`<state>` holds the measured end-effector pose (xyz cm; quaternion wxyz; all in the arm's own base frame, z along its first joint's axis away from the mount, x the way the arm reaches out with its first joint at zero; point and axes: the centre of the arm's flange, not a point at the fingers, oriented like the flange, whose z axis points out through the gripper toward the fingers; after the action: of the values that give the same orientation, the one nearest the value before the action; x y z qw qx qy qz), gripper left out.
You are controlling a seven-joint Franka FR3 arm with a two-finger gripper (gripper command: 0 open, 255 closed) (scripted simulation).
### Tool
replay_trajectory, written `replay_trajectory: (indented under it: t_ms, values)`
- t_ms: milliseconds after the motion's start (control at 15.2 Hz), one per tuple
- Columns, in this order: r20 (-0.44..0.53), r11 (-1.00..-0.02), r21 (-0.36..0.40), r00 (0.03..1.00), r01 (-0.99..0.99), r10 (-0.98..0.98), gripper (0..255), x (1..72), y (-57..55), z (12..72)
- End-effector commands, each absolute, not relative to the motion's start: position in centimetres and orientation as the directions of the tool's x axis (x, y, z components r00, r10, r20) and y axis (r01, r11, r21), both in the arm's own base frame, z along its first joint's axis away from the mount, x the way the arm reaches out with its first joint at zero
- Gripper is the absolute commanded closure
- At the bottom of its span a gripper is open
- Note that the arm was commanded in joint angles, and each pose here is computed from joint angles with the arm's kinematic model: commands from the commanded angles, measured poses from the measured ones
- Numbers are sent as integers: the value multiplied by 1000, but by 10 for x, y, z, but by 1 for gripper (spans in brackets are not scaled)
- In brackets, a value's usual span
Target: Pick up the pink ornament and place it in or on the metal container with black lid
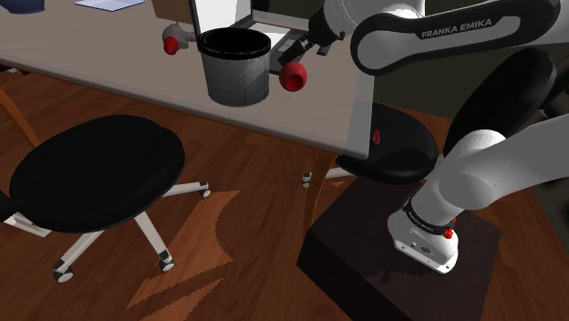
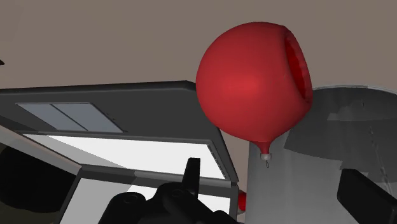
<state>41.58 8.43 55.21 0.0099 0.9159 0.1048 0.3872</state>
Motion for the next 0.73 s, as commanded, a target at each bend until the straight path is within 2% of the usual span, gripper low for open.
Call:
replay_trajectory:
  t_ms: [0, 264, 330, 660]
  values:
    - [708, -978, 99, 678, 184, 200, 0, 416, 84, 552]
    - [707, -978, 99, 678, 184, 200, 0, 416, 84, 552]
    - [707, -978, 99, 678, 184, 200, 255, 416, 84, 552]
    - [707, -978, 99, 678, 184, 200, 255, 416, 84, 552]
